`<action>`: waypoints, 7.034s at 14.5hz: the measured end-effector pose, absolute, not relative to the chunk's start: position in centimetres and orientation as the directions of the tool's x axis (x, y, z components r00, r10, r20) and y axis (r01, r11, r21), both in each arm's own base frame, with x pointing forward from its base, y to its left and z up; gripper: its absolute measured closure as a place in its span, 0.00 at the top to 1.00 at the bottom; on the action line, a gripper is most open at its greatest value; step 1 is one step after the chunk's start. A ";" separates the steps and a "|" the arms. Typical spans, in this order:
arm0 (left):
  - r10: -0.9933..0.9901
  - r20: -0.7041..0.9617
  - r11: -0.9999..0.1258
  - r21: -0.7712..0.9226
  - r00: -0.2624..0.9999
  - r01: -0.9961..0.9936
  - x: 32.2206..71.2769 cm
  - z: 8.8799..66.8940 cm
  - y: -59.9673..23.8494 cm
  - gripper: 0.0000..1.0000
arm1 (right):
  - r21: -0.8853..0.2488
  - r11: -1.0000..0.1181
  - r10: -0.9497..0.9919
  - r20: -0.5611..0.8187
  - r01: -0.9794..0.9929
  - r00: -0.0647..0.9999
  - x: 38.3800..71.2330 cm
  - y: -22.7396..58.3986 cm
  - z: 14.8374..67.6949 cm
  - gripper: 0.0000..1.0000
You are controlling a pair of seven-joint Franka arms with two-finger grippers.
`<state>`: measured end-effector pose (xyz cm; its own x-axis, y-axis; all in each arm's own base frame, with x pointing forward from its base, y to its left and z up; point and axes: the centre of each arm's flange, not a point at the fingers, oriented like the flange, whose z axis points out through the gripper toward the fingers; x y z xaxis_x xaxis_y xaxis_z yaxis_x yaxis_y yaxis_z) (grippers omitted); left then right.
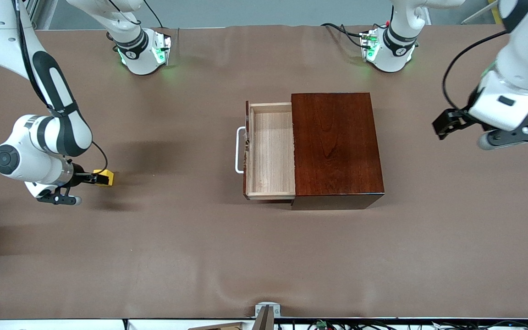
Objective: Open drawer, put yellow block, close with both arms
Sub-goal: 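Close the right gripper on the yellow cube, then carry the yellow cube with the right gripper over the open drawer, then lower the cube into the drawer and open the right gripper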
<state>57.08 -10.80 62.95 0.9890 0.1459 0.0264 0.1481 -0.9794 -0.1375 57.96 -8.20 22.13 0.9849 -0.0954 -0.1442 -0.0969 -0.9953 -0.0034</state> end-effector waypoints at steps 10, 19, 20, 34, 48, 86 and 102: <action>0.089 0.016 -0.990 -0.106 0.996 0.090 54.5 63.6 -6.4 1.00 | -0.005 -0.999 -0.038 -0.096 -0.039 0.995 55.5 -8.0 18.9 0.69; 0.060 0.008 -0.992 -0.108 0.998 0.060 54.1 63.6 -6.5 1.00 | -0.018 -1.000 -0.019 -0.141 -0.022 0.990 56.3 -7.4 21.2 0.56; 0.059 0.006 -0.993 -0.102 0.998 0.059 54.1 63.6 -6.6 1.00 | -0.019 -1.000 -0.021 -0.141 -0.024 0.990 56.7 -7.1 22.4 0.56; 0.016 0.012 -0.998 -0.068 1.000 0.017 54.4 63.7 -5.3 1.00 | 0.020 -0.956 -0.292 -0.150 -0.293 0.945 57.8 5.3 34.5 0.56; 0.003 0.028 -0.998 -0.064 1.000 0.005 54.5 63.8 -6.0 1.00 | 0.049 -0.779 -0.626 -0.131 -0.625 0.769 55.2 26.3 45.3 0.56; -0.050 0.028 -0.997 -0.056 0.998 -0.048 54.6 63.1 -6.8 1.00 | 0.125 -0.206 -0.964 -0.199 -0.971 0.179 49.5 48.2 33.3 0.56; -0.137 -0.014 -0.990 -0.037 0.990 -0.138 53.6 61.9 -13.7 1.00 | 0.096 -0.246 -0.962 -0.149 -0.964 0.230 49.4 50.1 34.1 1.00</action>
